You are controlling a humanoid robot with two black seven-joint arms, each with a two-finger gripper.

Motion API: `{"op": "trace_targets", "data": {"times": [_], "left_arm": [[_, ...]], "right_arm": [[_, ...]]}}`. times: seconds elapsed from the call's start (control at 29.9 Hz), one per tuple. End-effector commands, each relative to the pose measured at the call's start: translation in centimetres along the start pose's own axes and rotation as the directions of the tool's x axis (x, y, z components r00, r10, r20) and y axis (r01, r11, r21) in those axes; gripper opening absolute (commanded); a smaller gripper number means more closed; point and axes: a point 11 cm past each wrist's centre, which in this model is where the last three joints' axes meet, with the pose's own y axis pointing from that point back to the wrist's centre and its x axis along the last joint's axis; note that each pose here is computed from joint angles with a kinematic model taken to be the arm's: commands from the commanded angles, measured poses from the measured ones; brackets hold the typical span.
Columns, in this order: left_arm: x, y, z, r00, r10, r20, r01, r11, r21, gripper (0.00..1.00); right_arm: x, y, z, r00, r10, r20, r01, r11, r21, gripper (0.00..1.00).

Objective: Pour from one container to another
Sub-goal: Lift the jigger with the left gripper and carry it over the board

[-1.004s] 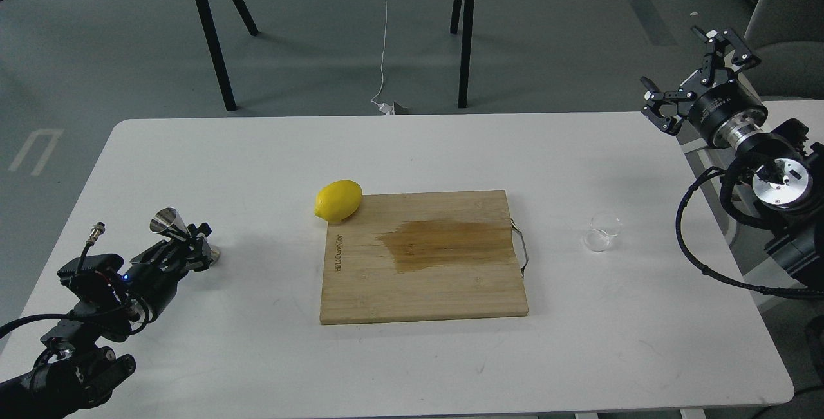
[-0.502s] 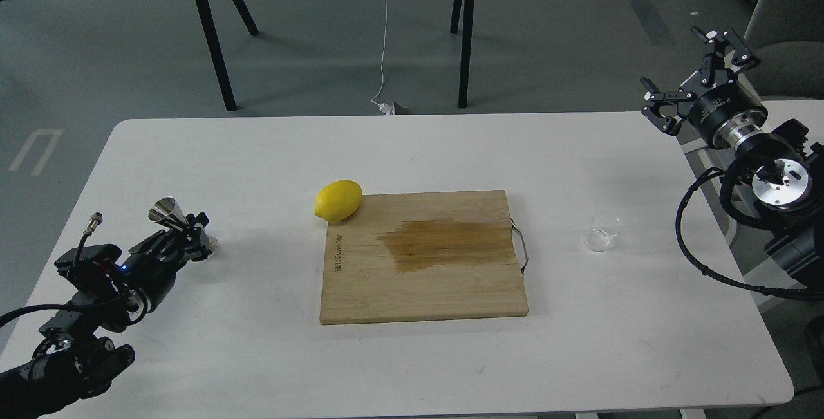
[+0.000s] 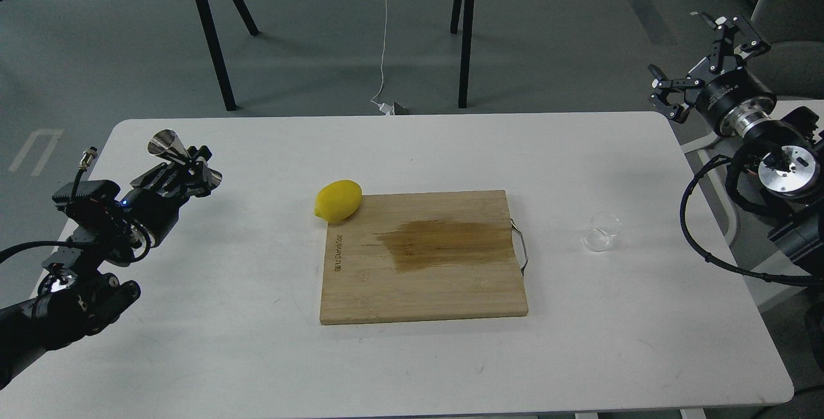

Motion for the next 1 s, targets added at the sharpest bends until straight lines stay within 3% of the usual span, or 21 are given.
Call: {"op": "trace_targets", "data": {"times": [0.0, 0.33, 0.77, 0.97], "left_arm": [[2.0, -2.0, 1.8, 0.999, 0.018, 0.049, -0.015, 0.998, -0.066, 0.19], [4.1, -6.6, 9.7, 0.996, 0.053, 0.077, -0.031, 0.964, -0.265, 0.19], [-0.7, -7.7, 22.5, 1.000, 0.002, 0.030, 0.013, 0.861, -0.509, 0.19], [-2.9, -6.9, 25.0, 0.997, -0.022, 0.074, 0.061, 0.821, -0.568, 0.19]], "right_arm": [[-0.5, -0.4, -0.1, 1.000, -0.006, 0.001, 0.006, 1.000, 0.000, 1.00], [-0.8, -0.6, 0.5, 0.999, -0.017, -0.037, 0.016, 0.999, -0.035, 1.00], [0.6, -0.1, 2.4, 0.998, 0.036, -0.053, -0.040, 0.997, -0.073, 1.00], [0.8, -0.1, 2.1, 0.997, 0.043, -0.064, -0.047, 0.996, -0.073, 1.00]]}}
